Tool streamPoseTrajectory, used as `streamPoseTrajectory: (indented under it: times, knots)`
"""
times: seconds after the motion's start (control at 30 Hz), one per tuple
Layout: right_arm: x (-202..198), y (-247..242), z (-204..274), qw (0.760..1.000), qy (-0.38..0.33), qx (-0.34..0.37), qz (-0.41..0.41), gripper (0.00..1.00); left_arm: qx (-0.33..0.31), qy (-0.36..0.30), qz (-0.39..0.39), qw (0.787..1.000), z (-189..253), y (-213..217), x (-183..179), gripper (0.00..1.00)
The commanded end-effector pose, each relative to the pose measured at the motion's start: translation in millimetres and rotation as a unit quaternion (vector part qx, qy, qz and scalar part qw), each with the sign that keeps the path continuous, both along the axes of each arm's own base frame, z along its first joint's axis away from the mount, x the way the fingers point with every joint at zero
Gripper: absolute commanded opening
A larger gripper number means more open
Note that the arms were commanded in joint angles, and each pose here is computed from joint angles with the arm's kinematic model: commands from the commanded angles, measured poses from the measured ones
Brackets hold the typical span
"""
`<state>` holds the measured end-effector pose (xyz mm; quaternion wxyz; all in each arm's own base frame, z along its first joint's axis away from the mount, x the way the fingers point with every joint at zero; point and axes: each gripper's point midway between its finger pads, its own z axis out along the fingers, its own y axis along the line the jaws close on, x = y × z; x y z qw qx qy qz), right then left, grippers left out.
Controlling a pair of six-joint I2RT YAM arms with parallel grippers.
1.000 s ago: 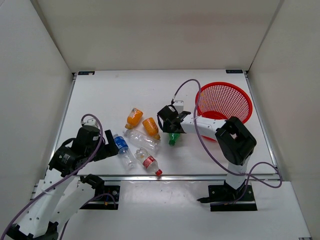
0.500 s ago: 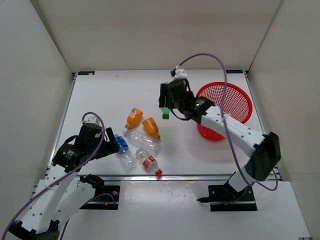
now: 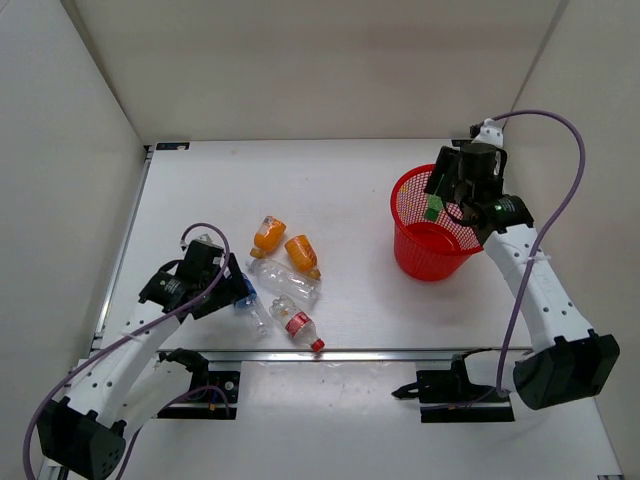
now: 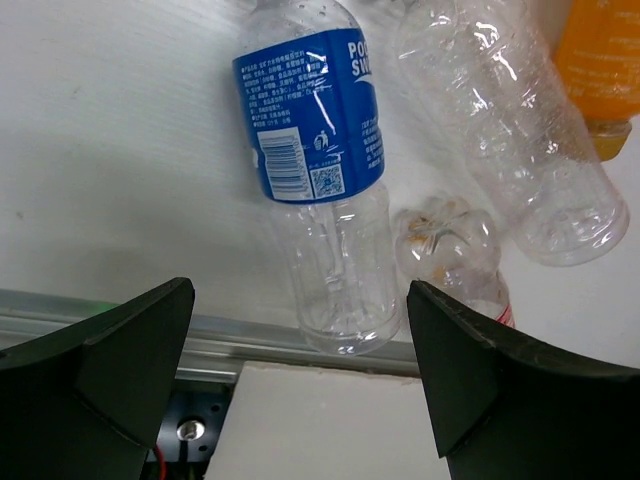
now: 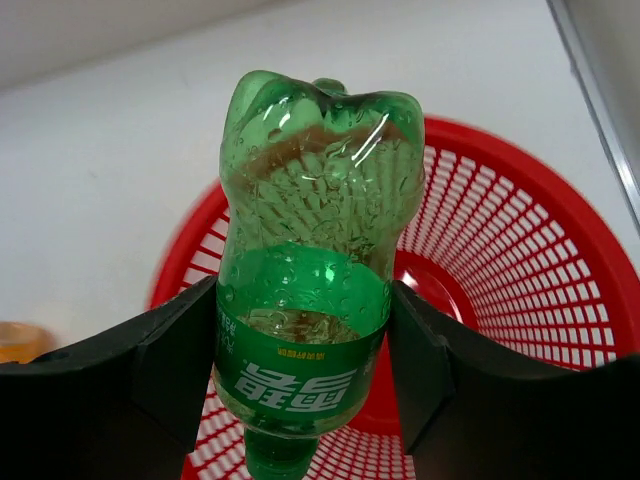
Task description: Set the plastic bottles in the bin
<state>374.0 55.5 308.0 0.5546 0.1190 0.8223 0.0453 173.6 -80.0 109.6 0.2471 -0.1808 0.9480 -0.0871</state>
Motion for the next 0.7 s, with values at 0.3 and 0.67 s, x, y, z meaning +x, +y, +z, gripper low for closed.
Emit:
streamPoseTrajectory:
  times: [0.3, 0.67]
  knots:
    - [-45, -64, 12, 0.996, 0.050, -0.045, -0.064, 0.99, -0.056, -0.038, 0.029, 0.997, -8, -21, 31, 0.98]
    - [-164, -157, 47, 0.965, -0.001, -0.039, -0.260, 1.00, 0.006, 0.026, 0.055, 0.998, -53, -2, 20, 0.98]
